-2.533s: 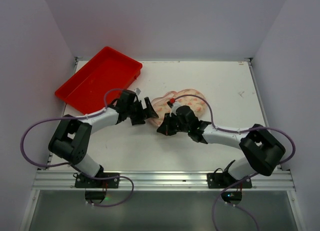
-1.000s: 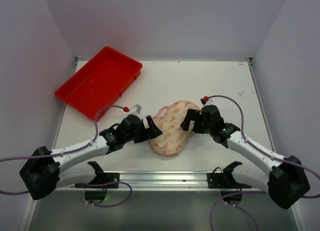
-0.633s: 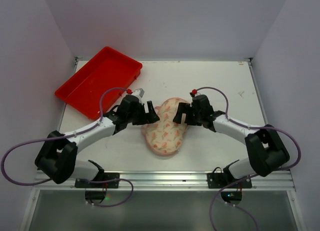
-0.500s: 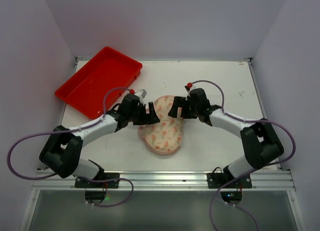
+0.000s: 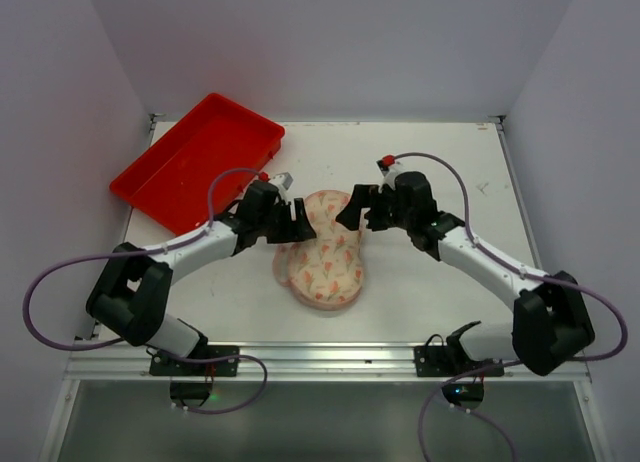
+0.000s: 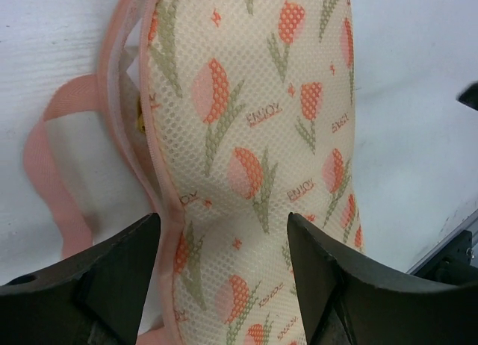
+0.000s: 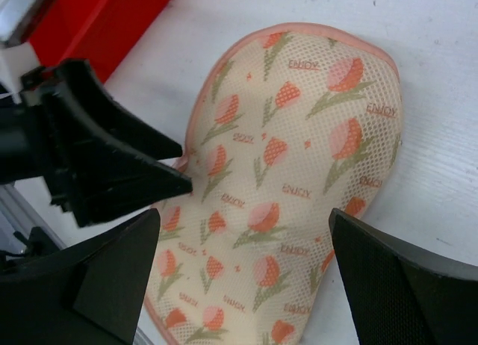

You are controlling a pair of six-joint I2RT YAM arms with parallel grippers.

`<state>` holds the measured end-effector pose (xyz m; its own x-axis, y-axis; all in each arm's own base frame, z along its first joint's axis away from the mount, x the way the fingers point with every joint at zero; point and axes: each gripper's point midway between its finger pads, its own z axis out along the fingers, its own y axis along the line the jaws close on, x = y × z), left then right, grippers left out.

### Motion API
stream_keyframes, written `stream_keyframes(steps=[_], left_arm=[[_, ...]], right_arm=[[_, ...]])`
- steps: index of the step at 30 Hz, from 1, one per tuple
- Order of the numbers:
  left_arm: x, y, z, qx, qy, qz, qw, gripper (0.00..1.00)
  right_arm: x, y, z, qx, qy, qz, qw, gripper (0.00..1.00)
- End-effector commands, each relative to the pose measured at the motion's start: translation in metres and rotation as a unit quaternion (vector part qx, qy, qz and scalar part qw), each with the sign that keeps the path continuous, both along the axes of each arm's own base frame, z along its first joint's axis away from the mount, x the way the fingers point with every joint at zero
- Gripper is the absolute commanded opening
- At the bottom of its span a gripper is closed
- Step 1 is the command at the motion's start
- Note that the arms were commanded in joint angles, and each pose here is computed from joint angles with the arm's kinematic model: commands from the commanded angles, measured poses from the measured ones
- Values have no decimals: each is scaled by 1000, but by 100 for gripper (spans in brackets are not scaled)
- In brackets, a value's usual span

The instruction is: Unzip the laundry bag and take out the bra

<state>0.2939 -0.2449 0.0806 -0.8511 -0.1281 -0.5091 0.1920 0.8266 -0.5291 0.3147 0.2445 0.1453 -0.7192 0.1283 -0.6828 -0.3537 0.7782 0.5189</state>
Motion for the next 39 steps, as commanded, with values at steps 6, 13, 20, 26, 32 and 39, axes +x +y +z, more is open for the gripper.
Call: stream_keyframes(steps=[6, 13, 20, 26, 32, 39], left_arm=[[28, 7, 2, 6, -19, 22, 1000, 67], [23, -13, -5, -30, 3, -16, 999, 31], [20, -9, 17, -30, -12, -16, 999, 2], [20, -23, 58, -65, -39, -39, 996, 2], [11, -79, 103, -95, -66, -83, 990, 6], [5, -159, 134, -142, -73, -127, 979, 20]], right_arm=[[-49, -10, 42, 60, -21, 19, 998, 96], [-68, -26, 54, 64, -45, 11, 997, 97], [-83, -34, 64, 68, -57, 11, 996, 97], [-88, -45, 70, 56, -72, -2, 996, 97], [-95, -58, 85, 57, -91, -26, 994, 97], [-103, -95, 122, 58, -157, -101, 981, 98]])
